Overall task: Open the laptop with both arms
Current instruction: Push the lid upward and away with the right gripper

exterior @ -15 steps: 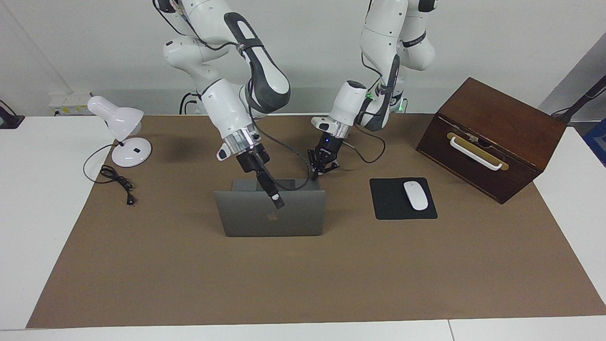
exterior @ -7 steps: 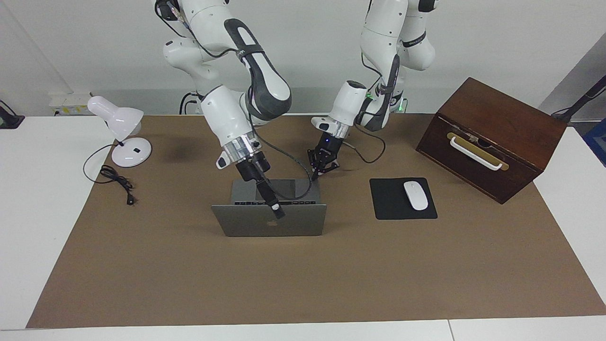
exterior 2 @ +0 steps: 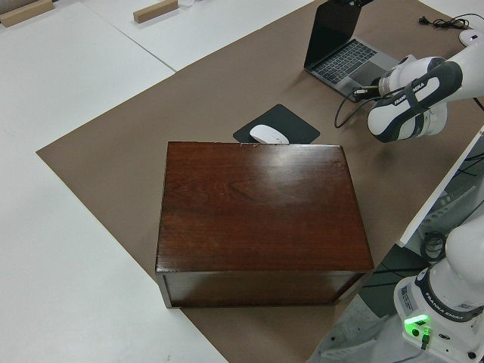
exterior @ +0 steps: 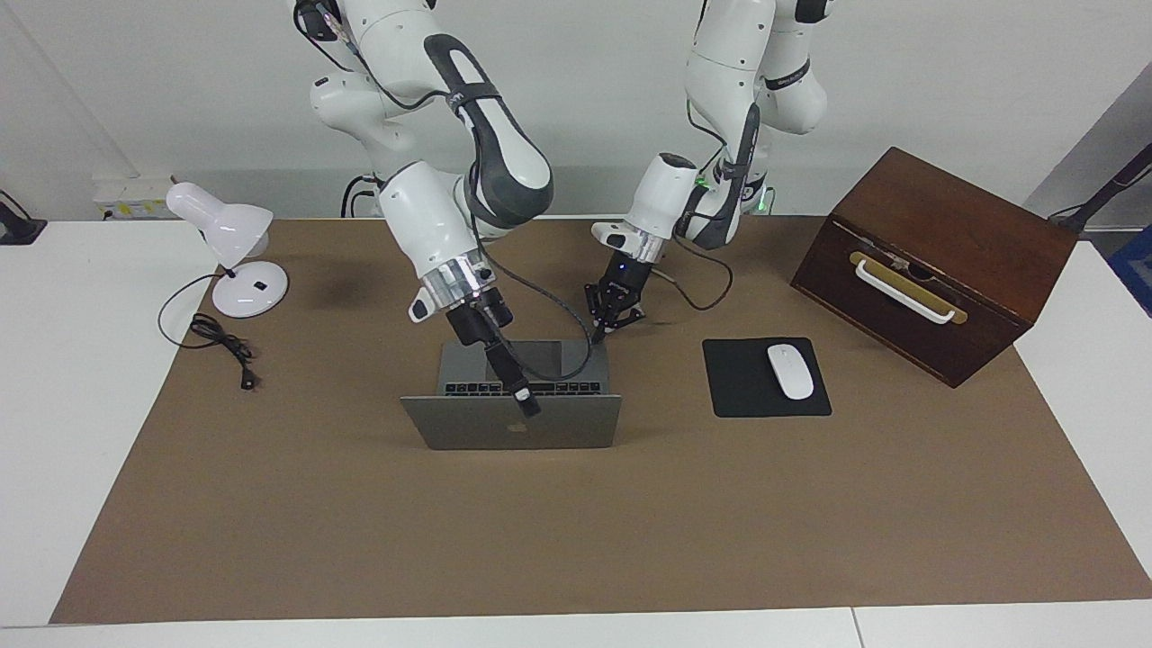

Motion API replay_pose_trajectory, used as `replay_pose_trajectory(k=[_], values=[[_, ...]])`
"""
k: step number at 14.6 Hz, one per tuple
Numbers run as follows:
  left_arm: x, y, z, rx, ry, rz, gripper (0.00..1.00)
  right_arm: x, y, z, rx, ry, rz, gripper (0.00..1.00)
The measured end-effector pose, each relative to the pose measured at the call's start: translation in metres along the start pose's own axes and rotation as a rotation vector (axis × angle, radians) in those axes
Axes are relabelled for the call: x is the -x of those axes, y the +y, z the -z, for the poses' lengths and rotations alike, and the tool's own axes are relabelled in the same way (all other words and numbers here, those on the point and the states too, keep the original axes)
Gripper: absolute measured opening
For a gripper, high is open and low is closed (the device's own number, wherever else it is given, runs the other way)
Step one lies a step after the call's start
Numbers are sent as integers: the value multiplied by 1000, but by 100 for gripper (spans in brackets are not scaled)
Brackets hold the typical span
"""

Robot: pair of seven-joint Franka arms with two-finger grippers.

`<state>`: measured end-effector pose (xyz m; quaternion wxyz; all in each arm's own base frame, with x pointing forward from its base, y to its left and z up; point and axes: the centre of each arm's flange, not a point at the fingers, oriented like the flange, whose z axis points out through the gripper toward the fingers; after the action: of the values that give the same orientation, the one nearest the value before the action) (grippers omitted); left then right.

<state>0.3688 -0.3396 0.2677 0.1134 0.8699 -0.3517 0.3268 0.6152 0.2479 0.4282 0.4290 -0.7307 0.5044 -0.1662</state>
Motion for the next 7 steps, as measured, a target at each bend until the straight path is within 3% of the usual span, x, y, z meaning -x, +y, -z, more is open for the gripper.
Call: replay_pose_trajectory(k=[4,7], values=[[0,0,0,0,0,0,1,24,-10,10,-26,-21,21,100],[0,0,0,-1,0,4,1,39,-43,45,-98,-42,41,100]])
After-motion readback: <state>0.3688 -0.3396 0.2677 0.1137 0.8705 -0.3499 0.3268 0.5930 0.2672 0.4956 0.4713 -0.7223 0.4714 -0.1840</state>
